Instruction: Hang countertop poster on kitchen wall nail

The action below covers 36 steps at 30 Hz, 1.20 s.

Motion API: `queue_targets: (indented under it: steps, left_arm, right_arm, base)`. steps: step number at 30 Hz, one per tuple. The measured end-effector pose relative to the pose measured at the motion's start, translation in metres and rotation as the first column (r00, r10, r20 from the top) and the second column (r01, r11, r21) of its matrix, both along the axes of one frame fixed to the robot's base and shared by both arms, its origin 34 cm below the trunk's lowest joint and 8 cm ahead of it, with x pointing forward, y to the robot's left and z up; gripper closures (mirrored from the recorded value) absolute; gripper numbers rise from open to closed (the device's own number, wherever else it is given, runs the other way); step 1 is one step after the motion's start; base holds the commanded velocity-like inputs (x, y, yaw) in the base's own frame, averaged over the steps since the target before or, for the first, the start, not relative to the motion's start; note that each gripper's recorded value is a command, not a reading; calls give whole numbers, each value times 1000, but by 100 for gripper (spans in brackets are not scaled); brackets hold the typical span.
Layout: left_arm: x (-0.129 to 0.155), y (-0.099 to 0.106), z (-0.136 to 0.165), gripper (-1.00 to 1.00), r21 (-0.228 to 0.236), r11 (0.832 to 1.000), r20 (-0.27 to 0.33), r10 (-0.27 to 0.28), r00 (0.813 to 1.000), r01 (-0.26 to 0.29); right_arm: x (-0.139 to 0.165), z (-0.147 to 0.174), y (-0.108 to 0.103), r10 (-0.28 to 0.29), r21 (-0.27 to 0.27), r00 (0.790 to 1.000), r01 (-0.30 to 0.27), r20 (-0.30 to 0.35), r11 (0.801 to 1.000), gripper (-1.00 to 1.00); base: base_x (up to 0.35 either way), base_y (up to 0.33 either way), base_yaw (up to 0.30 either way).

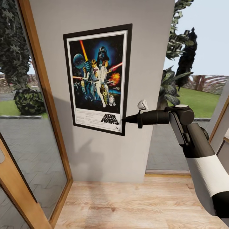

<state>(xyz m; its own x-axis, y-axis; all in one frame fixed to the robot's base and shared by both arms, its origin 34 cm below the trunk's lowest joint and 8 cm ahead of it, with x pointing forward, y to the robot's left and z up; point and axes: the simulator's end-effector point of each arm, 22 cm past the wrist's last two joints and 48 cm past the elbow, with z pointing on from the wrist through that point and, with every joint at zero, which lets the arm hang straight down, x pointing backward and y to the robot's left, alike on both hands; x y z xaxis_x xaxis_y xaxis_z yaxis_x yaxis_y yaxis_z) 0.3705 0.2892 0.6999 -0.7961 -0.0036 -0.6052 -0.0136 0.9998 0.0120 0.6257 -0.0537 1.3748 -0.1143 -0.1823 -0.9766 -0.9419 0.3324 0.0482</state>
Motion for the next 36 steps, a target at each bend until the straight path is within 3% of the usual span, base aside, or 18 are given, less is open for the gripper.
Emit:
queue_targets:
  steps: [12,17,22,36]
  left_arm:
    - [0,0,0,-100,0,1000,0,0,1000,0]
    - [0,0,0,-100,0,1000,0,0,1000,0]
    - [0,0,0,-100,0,1000,0,0,1000,0]
    - [1,0,0,-100,0,1000,1,-1,1000,1]
  right_arm:
    - [0,1,-1,0,3,1000,0,0,1000,100]
    - [5,-3,-18,-25,-16,1000,25,-2,1000,100]
    - [-4,-4,-21,15,-19,1000,-15,-12,1000,100]
    - [-7,-5,-21,28,-21,1000,-28,-14,999,100]
  base:
    - [0,0,0]
    - [0,0,0]
    - [0,0,0]
    - [0,0,0]
